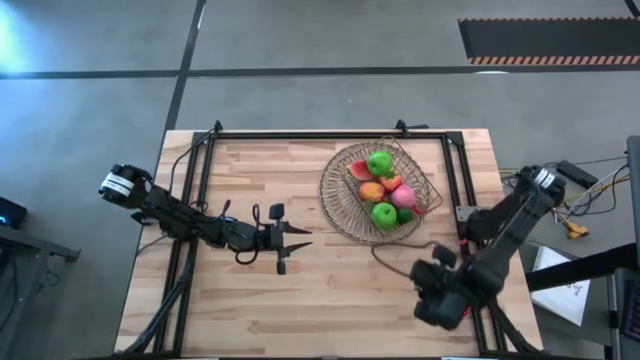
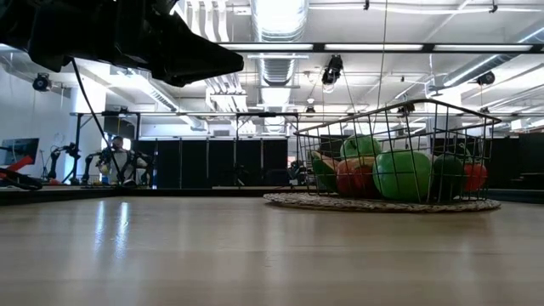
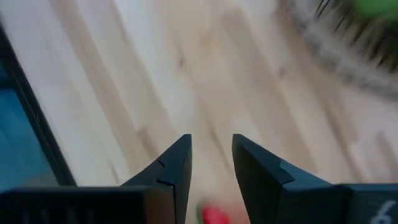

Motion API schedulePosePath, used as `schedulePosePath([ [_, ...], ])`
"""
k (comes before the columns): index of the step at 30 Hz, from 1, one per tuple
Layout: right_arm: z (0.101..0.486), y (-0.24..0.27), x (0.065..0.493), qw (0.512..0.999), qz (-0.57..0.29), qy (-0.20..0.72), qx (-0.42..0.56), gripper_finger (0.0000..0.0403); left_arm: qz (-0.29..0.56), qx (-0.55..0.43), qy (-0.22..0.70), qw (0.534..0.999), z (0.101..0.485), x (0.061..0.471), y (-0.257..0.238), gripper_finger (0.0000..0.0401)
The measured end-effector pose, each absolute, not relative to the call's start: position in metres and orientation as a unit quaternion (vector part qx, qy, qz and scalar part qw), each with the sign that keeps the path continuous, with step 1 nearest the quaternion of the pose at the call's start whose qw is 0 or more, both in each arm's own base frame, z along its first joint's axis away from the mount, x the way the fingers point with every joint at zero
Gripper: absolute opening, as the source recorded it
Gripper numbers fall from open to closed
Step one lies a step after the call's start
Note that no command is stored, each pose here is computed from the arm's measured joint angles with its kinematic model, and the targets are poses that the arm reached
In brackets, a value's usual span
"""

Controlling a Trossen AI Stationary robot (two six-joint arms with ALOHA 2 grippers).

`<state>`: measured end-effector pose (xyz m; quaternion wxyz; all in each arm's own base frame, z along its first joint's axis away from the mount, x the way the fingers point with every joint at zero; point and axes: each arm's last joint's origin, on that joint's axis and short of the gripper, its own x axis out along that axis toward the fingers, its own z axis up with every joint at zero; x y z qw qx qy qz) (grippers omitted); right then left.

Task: Build produce basket
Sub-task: Put the red strawberry into the gold mesh basket

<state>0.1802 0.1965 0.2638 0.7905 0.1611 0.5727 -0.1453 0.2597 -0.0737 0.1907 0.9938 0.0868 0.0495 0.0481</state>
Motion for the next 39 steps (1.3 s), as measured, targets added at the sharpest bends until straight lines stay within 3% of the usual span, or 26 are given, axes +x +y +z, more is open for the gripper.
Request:
schedulePosePath([
  [7, 0.230, 0.231, 0.167, 0.722, -0.148, 0.657, 0.157, 0.0141, 0.048, 0.087, 0.050, 0.994, 0.191, 0.260, -0.074, 0.0102],
  [16, 0.177, 0.275, 0.151, 0.657, -0.047, 0.752, 0.027, 0.0192, 0.048, 0.087, 0.050, 0.994, 0.191, 0.260, -0.074, 0.0102],
  [26, 0.144, 0.278, 0.150, 0.639, -0.082, 0.763, -0.056, 0.0138, 0.048, 0.087, 0.050, 0.994, 0.191, 0.260, -0.074, 0.0102],
  [33, 0.143, 0.274, 0.151, 0.661, -0.110, 0.737, -0.090, 0.0095, 0.048, 0.087, 0.049, 0.994, 0.191, 0.260, -0.074, 0.0102],
  [39, 0.147, 0.273, 0.151, 0.666, -0.099, 0.732, -0.101, 0.0085, 0.049, 0.087, 0.050, 0.994, 0.191, 0.260, -0.073, 0.0102],
])
